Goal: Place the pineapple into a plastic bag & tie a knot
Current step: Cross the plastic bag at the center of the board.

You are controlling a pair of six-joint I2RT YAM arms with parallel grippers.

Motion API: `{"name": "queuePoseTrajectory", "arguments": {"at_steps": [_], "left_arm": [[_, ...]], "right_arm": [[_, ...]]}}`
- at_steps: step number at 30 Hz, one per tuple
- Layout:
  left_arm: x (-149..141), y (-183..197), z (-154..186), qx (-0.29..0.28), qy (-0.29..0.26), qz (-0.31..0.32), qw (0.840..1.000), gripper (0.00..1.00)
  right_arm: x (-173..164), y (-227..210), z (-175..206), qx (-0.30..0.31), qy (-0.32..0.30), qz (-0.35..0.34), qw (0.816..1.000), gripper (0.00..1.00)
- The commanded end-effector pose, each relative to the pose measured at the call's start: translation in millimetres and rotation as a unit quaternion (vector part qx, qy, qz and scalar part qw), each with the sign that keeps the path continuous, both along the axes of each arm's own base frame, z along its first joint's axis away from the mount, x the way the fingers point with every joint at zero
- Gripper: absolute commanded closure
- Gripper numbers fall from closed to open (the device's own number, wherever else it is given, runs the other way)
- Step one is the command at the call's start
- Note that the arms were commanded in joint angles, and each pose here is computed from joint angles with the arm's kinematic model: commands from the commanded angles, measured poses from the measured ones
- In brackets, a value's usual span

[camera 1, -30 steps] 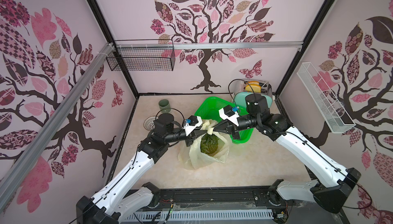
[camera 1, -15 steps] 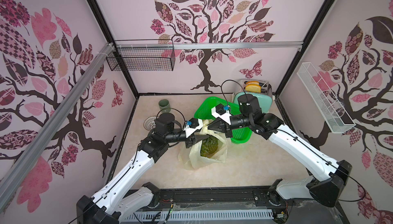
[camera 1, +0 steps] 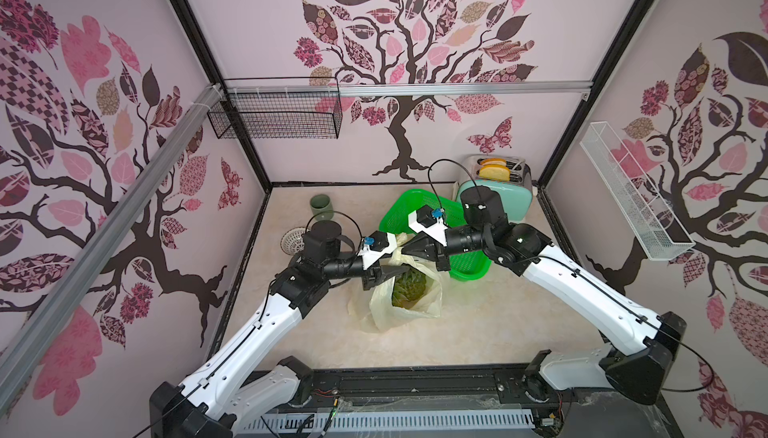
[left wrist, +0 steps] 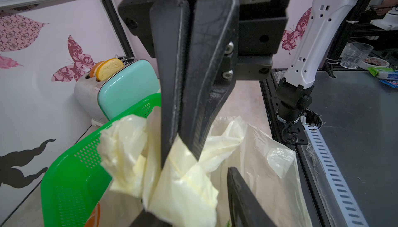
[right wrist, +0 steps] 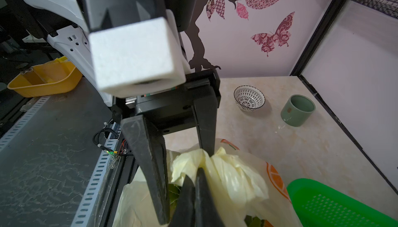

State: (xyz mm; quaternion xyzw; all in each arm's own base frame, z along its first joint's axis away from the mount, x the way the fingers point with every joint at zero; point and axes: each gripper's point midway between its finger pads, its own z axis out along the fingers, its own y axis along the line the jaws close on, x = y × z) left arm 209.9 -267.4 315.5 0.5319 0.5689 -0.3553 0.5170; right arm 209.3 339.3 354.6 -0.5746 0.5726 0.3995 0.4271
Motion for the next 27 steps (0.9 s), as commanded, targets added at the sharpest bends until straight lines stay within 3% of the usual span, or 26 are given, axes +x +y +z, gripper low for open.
{"name": "queuePoseTrajectory", "arguments": {"at_steps": [1,7,16,18,22,27], "left_arm": [[2,-1,15,-0.013,-0.017,-0.001,1.000,0.65],[2,-1,13,-0.012,-0.016,-0.002,1.000,0.76],[6,-1,14,-0.009,-0.023,0.008,1.000,1.00],[8,0,14,-0.008,-0.026,0.012,1.000,1.00],[10,0,11,-0.004,-0.031,0.016,0.999,1.00],[9,1,5,0.007,-0.038,0.012,0.999,1.00]], "right_arm": [[1,-2,-10,-0.018,0.001,-0.009,1.000,1.00],[5,-2,-12,-0.025,-0.003,-0.020,0.999,1.00],[1,-3,-10,-0.024,-0.005,-0.021,0.999,0.97],[0,-4,-8,-0.023,-0.007,-0.020,1.000,0.87],[-7,-9,12,-0.002,-0.013,-0.021,1.000,0.57],[-14,-28,62,0.058,-0.041,-0.065,0.995,0.46]]}}
